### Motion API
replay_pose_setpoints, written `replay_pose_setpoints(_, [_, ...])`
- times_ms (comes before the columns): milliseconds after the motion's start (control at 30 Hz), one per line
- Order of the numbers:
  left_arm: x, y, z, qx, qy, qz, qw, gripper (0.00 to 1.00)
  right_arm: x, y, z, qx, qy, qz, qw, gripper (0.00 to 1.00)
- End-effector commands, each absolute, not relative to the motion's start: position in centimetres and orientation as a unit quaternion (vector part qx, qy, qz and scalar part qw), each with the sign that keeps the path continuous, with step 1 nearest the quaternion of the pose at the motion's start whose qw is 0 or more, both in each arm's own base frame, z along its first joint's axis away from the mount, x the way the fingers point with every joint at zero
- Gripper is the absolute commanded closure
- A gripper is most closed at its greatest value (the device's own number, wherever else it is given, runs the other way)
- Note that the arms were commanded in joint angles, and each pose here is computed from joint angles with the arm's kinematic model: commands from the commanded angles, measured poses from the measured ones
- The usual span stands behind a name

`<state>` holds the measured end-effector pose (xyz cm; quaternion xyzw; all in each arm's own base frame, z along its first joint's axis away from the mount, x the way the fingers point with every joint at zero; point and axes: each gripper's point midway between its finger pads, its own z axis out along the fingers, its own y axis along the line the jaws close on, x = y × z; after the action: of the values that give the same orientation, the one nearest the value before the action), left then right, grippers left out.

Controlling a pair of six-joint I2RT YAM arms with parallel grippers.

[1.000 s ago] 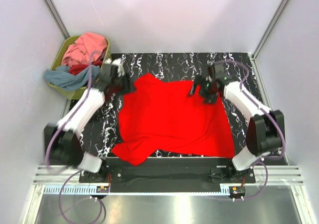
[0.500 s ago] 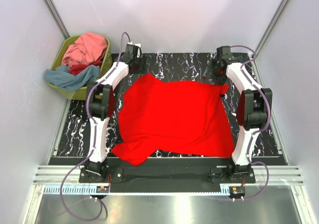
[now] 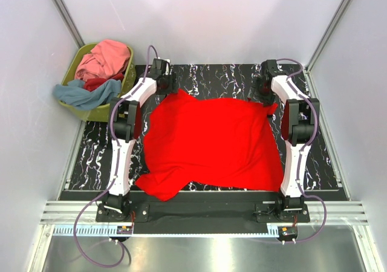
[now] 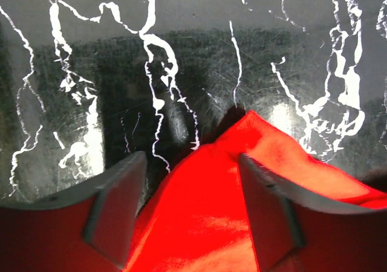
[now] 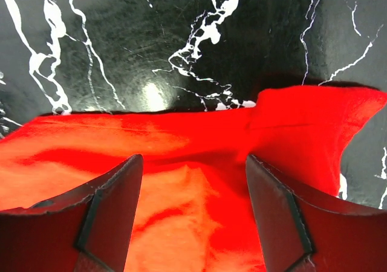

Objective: Fold and stack the t-shirts
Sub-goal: Flatten the tshirt out

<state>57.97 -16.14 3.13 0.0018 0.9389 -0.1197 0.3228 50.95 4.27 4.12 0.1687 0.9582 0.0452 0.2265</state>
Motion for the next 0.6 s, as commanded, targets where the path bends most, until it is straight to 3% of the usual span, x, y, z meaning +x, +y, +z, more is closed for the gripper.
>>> replay_pose_setpoints(0, [58.9,-17.4,3.6,0.004,0.931,-0.156,0.331,0.37,52.0,4.2,5.2,0.132,0.96,0.036,0.245,0.25])
replay_pose_setpoints(133, [59.0,-17.8,3.8,0.003,0.929,-0.17,0.33,0.49,51.3,4.2,4.3,0.12,0.964,0.037,0.235,0.3])
replay_pose_setpoints(367, [59.7,-18.4,5.0,-0.007,0.92,-0.198,0.338,0.79,51.7,4.2,2.8,0.107,0.967,0.032,0.23,0.3])
replay_pose_setpoints(500, [60.2,-18.8,7.2,0.004,0.91,-0.211,0.357,0.96,52.5,4.1,1.4,0.106,0.968,0.026,0.225,0.4])
replay_pose_setpoints(567, [60.4,-19.0,8.6,0.01,0.904,-0.214,0.37,1.0,52.6,4.0,1.1,0.108,0.969,0.023,0.222,0.45])
